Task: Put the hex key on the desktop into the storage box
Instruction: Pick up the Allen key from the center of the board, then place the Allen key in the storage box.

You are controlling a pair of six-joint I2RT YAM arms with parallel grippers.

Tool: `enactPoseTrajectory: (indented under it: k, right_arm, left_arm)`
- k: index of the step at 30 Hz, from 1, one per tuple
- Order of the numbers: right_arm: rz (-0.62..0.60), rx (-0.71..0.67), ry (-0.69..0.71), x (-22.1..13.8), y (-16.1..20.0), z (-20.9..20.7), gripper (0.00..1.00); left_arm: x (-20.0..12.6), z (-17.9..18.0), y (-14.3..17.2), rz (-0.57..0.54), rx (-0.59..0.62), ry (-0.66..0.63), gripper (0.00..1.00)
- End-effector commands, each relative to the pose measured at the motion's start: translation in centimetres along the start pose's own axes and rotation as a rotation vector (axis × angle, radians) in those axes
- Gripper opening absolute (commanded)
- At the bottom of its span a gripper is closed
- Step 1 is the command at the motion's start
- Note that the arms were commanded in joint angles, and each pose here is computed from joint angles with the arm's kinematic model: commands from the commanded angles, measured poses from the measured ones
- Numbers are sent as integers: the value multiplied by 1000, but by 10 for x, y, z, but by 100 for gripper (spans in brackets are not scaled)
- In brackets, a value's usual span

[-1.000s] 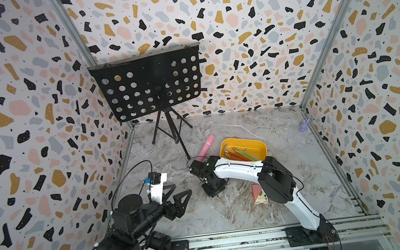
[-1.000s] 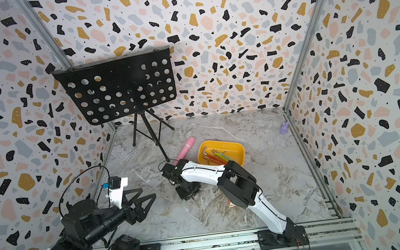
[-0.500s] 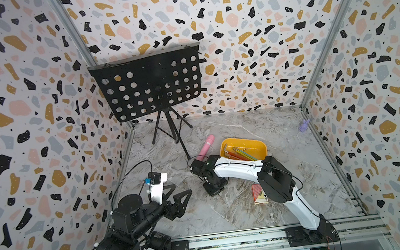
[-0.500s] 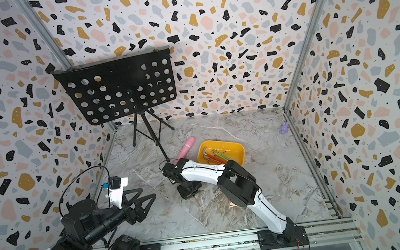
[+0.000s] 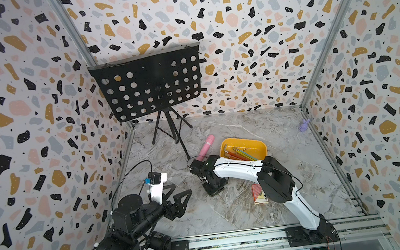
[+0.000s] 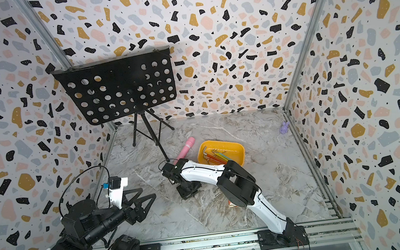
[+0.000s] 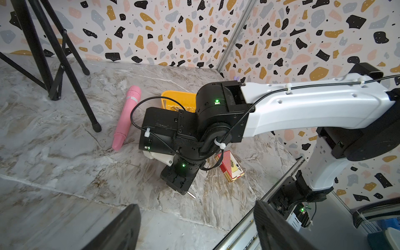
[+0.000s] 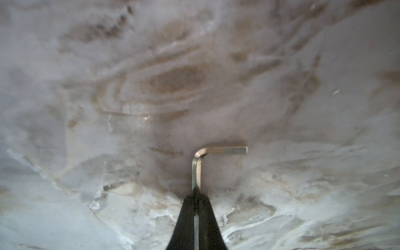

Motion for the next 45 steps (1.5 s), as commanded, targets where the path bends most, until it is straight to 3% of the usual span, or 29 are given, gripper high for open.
enactPoseTrajectory:
  k: [1,14,23,28,37,45]
  right_arm:
    - [-38,6,0,-6,-3,0,0]
    - [-190,-28,-13,-77,-3,-17,0]
    - [-338,-2,31,-152,-9,-108,0]
    - [-407,-54,74,-178,-13,-162,0]
    - [-339,-133,153,-154,-25,-229,0]
    - [-222,-281,90,-106,-28,-236,0]
  left_arm:
    - [1,-1,-4,-29,6,11,86]
    - [2,0,-3,-27,5,10,86]
    - [2,-1,-3,-25,5,13,86]
    - [2,-1,-4,-28,6,12,86]
    - [2,-1,-4,-24,4,12,86]
    - [3,0,-4,-23,3,10,86]
Point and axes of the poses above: each gripper's point midway between its finger pads, its own x axis out along the fingers, its own z axis along the line the jaws close on, y = z × x, the point moved 7 cm from there along -x, back along the fingers, and after that the axes turned 9 degrees about -x, right-handed, at the moved point
